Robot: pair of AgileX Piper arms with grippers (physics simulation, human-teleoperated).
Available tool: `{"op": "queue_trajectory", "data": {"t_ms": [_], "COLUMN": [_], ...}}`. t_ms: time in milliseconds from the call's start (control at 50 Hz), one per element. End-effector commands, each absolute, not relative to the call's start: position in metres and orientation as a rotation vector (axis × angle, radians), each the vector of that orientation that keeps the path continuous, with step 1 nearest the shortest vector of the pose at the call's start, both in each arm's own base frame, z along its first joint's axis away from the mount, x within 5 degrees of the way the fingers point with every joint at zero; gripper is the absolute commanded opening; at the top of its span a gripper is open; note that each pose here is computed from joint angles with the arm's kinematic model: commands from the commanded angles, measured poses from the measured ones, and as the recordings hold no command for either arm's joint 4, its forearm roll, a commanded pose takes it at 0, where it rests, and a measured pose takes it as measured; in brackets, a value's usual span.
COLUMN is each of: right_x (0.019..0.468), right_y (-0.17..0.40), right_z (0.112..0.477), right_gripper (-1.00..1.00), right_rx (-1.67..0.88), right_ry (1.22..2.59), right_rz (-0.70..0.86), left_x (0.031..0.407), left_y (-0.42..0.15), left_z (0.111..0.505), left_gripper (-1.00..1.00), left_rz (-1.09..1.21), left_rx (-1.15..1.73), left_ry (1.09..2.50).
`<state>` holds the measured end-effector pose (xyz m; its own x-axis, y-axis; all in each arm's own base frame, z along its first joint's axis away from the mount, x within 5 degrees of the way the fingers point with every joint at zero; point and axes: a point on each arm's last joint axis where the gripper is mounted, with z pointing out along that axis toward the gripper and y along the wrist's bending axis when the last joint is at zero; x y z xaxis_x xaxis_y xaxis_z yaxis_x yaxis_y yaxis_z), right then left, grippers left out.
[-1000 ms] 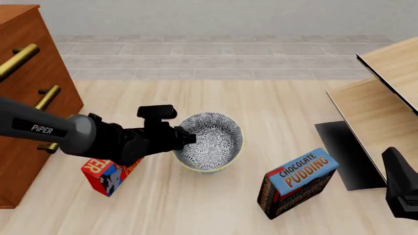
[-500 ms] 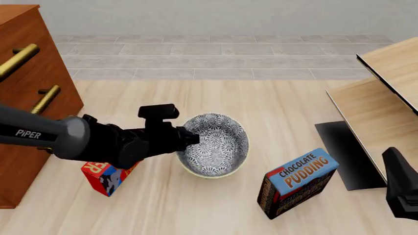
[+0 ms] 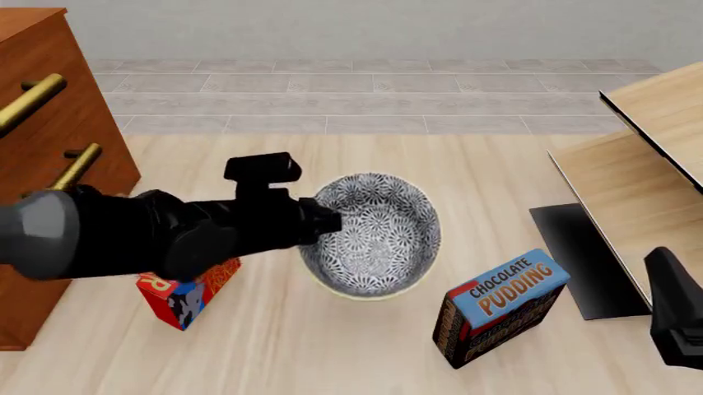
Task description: Close the top drawer of the cabinet and put the bowl on top of it.
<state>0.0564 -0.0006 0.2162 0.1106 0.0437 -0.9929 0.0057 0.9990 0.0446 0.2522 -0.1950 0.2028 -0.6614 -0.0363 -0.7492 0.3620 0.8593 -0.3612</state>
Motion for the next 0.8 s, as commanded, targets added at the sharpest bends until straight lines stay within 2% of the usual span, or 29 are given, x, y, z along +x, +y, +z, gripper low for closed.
{"op": "queue_trajectory", "data": {"t_ms": [20, 400, 580, 800], "right_x": [0.056, 0.056, 0.056, 0.057], "right_y": [-0.001, -0.001, 0.0, 0.0], "right_z": [0.216, 0.217, 0.216, 0.216], "right_gripper": [1.0, 1.0, 1.0, 1.0], "right_rx": [0.044, 0.039, 0.03, 0.026], "right_ry": [1.46, 1.458, 1.46, 1.462], "right_rz": [0.028, 0.028, 0.03, 0.031], "left_x": [0.238, 0.238, 0.244, 0.247], "left_y": [-0.191, -0.162, -0.127, -0.114], "left_z": [0.249, 0.305, 0.336, 0.364], "left_gripper": [-1.0, -1.0, -1.0, -1.0], "left_rz": [-0.672, -0.592, -0.531, -0.523], "left_rx": [0.249, 0.182, 0.031, -0.085], "left_ry": [2.141, 2.2, 2.212, 2.234]}}
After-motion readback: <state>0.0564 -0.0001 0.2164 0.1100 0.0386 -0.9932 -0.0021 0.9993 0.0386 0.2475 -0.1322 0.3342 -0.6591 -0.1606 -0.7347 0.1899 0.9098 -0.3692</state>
